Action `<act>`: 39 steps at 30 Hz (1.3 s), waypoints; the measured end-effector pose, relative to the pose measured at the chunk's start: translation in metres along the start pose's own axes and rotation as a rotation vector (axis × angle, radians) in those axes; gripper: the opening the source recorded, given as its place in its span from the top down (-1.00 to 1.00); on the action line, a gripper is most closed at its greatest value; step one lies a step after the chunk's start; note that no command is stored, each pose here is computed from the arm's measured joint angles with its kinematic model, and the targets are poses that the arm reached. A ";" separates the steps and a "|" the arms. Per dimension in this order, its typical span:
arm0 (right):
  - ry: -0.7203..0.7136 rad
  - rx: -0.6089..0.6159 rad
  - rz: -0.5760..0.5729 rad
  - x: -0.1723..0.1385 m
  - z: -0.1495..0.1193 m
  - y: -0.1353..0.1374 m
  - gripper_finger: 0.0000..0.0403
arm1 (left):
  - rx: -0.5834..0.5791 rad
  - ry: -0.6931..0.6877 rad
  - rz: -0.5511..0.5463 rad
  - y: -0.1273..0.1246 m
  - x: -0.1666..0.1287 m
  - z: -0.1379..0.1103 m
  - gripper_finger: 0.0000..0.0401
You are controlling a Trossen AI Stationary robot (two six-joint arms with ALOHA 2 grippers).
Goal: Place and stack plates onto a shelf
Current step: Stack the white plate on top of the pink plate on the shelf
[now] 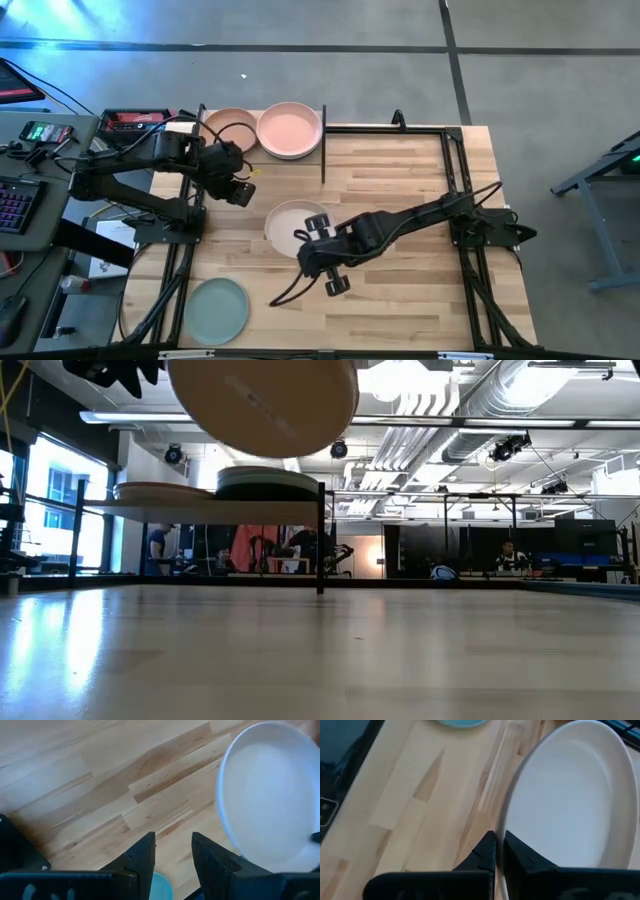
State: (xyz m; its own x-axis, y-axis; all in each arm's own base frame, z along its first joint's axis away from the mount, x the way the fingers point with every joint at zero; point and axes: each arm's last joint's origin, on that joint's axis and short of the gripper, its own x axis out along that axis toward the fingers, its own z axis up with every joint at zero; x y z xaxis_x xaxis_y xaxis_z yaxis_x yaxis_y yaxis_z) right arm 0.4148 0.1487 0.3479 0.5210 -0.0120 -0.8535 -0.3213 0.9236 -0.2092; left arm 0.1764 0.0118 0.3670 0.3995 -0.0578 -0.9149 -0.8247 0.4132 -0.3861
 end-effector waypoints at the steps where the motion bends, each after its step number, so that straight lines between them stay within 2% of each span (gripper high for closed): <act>1: 0.003 -0.009 0.002 0.004 0.000 0.001 1.00 | -0.005 -0.001 0.004 -0.001 0.001 0.001 0.43; 12: 0.000 -0.019 -0.028 0.009 0.001 -0.003 1.00 | 0.030 0.041 0.073 -0.018 0.027 0.007 0.43; 25: 0.013 -0.008 -0.041 0.009 -0.001 -0.007 1.00 | 0.092 0.053 0.063 -0.041 0.058 0.019 0.43; 39: 0.013 0.038 -0.050 0.009 -0.001 -0.008 1.00 | 0.112 0.073 0.001 -0.048 0.063 0.022 0.43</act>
State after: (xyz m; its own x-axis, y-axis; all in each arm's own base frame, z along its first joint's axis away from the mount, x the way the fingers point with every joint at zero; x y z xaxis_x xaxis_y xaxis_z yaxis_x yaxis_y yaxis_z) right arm 0.4216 0.1413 0.3412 0.5254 -0.0628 -0.8485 -0.2649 0.9356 -0.2333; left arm 0.2496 0.0083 0.3301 0.3648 -0.1219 -0.9231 -0.7737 0.5119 -0.3733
